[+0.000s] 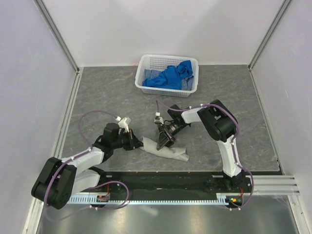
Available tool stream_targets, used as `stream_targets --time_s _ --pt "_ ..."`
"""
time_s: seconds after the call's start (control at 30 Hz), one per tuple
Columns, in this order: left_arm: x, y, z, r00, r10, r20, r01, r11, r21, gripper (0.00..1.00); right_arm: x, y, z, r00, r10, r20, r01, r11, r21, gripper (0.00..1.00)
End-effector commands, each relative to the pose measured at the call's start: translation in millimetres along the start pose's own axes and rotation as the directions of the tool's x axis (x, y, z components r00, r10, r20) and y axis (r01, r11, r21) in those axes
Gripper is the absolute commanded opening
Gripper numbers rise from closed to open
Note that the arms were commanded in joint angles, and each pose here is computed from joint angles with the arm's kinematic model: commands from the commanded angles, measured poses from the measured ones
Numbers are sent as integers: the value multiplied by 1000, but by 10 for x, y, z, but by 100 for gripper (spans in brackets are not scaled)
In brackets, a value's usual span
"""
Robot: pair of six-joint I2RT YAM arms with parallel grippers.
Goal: Fold the napkin, place the utensils inside, and roll it up
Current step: Roll the napkin with the utensil
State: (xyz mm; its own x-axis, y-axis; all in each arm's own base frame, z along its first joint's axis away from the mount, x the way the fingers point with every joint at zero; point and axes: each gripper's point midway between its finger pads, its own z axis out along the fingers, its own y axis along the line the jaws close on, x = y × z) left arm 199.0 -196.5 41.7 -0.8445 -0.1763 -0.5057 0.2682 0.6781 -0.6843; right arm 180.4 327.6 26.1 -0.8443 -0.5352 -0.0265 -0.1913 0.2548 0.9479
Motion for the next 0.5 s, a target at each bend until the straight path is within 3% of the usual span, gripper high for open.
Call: stream_targets --time_s 0.0,0.1,0.2,0.27,0.43,0.47 --pt "-129 -12 34 999 28 16 -27 999 -22 2 -306 -203 -141 981 -163 102 135 961 241 64" --pt "-181 41 42 1000 -2 -8 2 996 -87 2 -410 -90 -304 953 -259 159 185 910 372 74" --pt "-211 54 45 998 -44 -51 38 991 -125 2 -515 3 -563 893 -399 209 228 801 554 88" --pt "-275 36 62 996 -70 -53 63 990 -129 2 -522 52 -702 840 -505 197 247 680 690 98" --pt "-290 10 46 984 -155 -91 143 982 -126 2 -469 200 -656 708 -705 26 359 391 848 98" --pt "-301 7 46 981 -167 -95 154 980 -125 2 -420 216 -620 682 -730 -28 355 298 886 98"
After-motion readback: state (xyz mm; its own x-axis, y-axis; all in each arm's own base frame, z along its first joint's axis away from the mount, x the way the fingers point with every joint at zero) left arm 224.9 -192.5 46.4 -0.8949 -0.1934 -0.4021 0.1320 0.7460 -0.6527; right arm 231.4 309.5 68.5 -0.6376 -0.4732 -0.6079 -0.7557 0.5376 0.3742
